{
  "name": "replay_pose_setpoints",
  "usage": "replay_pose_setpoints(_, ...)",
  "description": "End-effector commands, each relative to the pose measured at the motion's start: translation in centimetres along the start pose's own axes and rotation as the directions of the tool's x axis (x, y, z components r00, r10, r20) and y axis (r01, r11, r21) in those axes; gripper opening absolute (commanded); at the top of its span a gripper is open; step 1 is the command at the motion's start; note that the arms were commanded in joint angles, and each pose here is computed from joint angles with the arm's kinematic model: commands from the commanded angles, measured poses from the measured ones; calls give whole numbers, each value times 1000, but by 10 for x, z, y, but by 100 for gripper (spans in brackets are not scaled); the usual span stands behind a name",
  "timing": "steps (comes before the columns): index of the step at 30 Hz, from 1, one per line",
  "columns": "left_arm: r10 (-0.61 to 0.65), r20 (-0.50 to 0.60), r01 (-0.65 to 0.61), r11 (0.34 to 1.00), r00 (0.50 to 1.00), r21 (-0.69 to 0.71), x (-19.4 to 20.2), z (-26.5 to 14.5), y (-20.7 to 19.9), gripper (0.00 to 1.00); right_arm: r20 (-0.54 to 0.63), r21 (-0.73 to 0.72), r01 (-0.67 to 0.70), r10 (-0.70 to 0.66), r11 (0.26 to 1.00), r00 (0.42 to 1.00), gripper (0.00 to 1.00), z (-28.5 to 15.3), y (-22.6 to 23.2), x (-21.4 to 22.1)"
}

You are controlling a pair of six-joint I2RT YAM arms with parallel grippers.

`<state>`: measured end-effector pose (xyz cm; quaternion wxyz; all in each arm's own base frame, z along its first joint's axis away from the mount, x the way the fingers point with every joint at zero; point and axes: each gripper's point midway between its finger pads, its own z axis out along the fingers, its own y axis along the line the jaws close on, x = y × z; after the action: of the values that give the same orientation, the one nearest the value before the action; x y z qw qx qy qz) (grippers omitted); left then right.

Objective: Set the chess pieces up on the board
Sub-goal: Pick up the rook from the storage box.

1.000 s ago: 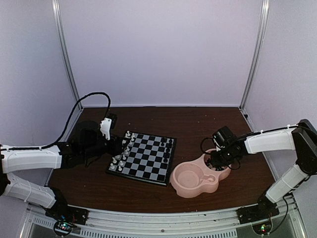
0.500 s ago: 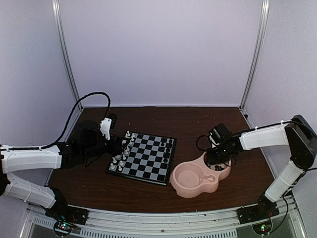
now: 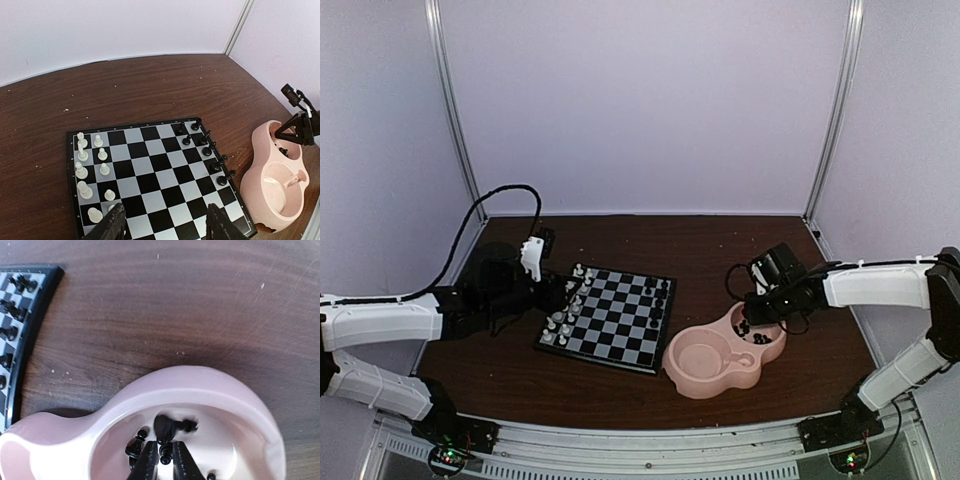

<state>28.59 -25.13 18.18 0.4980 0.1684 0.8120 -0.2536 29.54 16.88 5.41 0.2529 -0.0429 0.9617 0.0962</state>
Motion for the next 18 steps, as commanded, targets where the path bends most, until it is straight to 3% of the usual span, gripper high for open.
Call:
replay_pose_setpoints(1, 2, 40, -3, 1000, 999, 25, -12, -4, -6, 55, 88, 32, -5, 2, 999, 996, 13, -17, -11, -10)
replay_pose_setpoints(9, -3, 37, 2, 1000, 999, 31, -11, -4, -8, 55, 152, 10, -4, 3, 1000, 988, 14, -33, -11, -15)
replay_pose_setpoints(14, -3, 37, 2, 999, 999, 33, -11, -5, -8, 55, 102, 0, 0, 0, 1000, 995, 34, -21, -8, -8)
replay_pose_setpoints(18, 0, 40, -1, 999, 999, 34, -12, -5, -8, 55, 21, 37, 10, -11, 999, 1000, 41, -2, -9, 0)
